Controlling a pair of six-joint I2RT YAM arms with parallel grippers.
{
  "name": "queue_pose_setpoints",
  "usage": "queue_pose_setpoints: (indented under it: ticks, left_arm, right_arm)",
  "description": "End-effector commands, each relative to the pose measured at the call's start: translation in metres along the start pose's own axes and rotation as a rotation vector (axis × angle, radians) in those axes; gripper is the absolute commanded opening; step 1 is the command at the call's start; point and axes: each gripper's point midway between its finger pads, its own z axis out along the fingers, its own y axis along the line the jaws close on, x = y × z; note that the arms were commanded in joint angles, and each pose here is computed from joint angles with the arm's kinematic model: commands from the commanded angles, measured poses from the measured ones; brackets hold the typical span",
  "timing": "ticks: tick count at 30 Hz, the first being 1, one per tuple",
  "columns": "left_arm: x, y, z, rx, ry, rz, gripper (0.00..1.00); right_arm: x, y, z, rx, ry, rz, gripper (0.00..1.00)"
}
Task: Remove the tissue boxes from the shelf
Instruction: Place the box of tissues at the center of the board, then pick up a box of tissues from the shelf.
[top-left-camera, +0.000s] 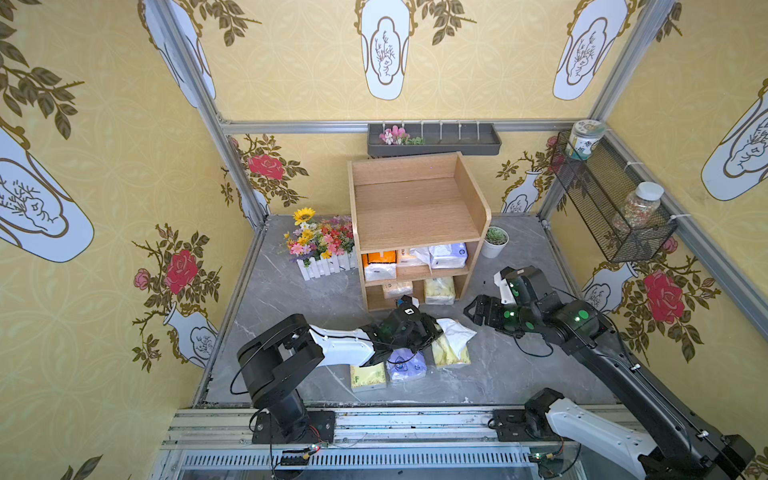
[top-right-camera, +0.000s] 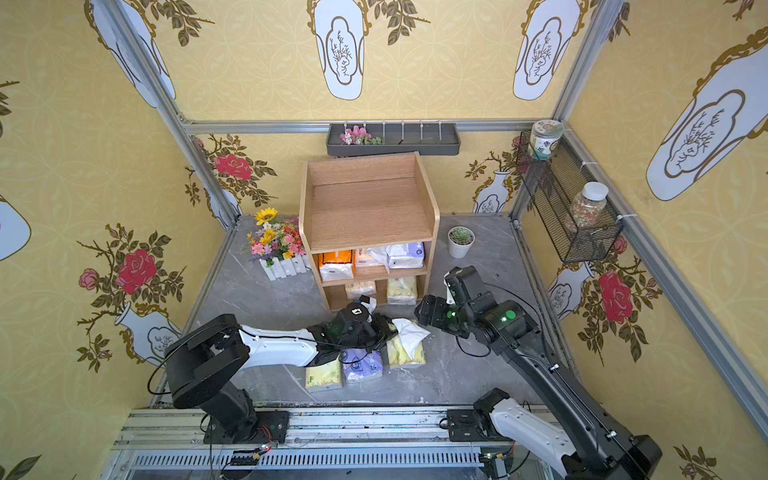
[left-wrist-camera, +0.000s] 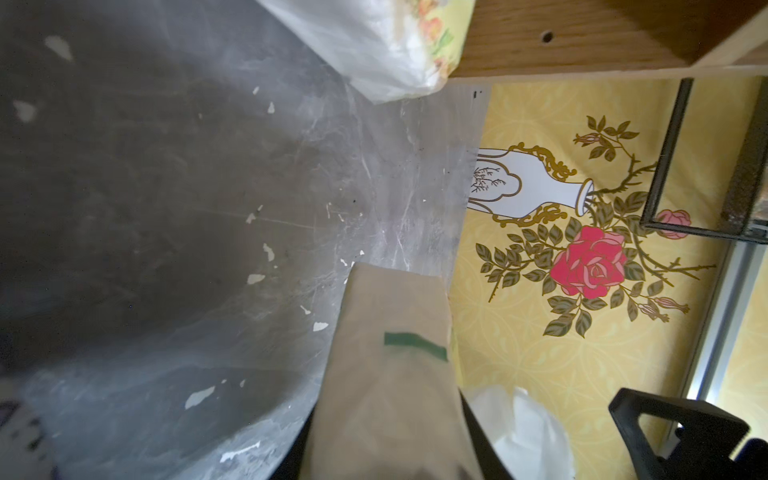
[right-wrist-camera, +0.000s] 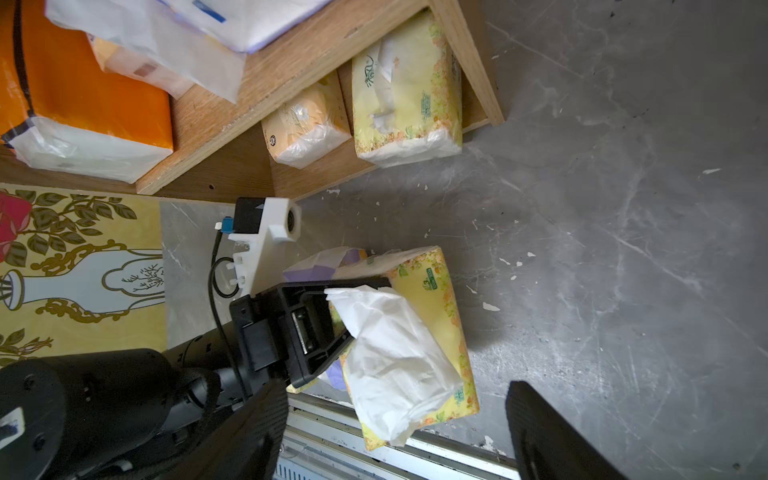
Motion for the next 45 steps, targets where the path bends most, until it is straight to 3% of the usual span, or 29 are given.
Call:
queue_pose_setpoints:
  ticks: [1,4,6,8,14,18,24,31,34,40,45]
  left_arm:
    - [0.003,-0.007,0.008,0.029,0.005,0.026,0.27]
    - [0.004,0.000,0.013,0.011,-0.008,0.035,0.30]
    - [0.005,0.008,0.012,-0.008,-0.019,0.034,0.43]
    - [0.005,0.021,0.008,-0.035,-0.039,0.021,0.47]
    - [-0.002,0.031,-0.001,-0.100,-0.116,0.071,0.86]
    - [-0.012,0.032,-0.013,-0.190,-0.224,0.123,0.99]
    - [-0.032,0.037,-0.041,-0.300,-0.372,0.145,1.00]
    - [-0.034,0.011,-0.063,-0.280,-0.454,0.201,0.96]
    - [-0.033,0.005,-0.075,-0.285,-0.485,0.218,0.93]
    - [-0.048,0.017,-0.114,-0.291,-0.604,0.146,0.88]
    - [-0.061,0.027,-0.149,-0.268,-0.691,0.115,0.91]
  right_arm:
    - [0.002,0.011,0.010,-0.090,0.003,-0.003,0.86]
    - [0.008,0.004,0.020,-0.096,0.005,0.002,0.86]
    - [0.012,-0.002,0.026,-0.099,-0.006,0.009,0.86]
    - [0.016,-0.008,0.033,-0.102,-0.003,0.024,0.87]
    - [0.029,-0.016,0.048,-0.126,0.022,0.027,0.87]
    - [0.034,-0.022,0.054,-0.115,0.025,0.011,0.87]
    - [0.044,-0.031,0.067,-0.108,0.052,-0.002,0.87]
    - [0.042,-0.015,0.052,-0.162,0.048,-0.098,0.83]
    - [0.043,-0.005,0.047,-0.178,0.062,-0.167,0.74]
    - [0.063,0.040,0.041,-0.228,0.099,-0.335,0.71]
    - [0.073,0.042,0.064,-0.167,0.113,-0.362,0.70]
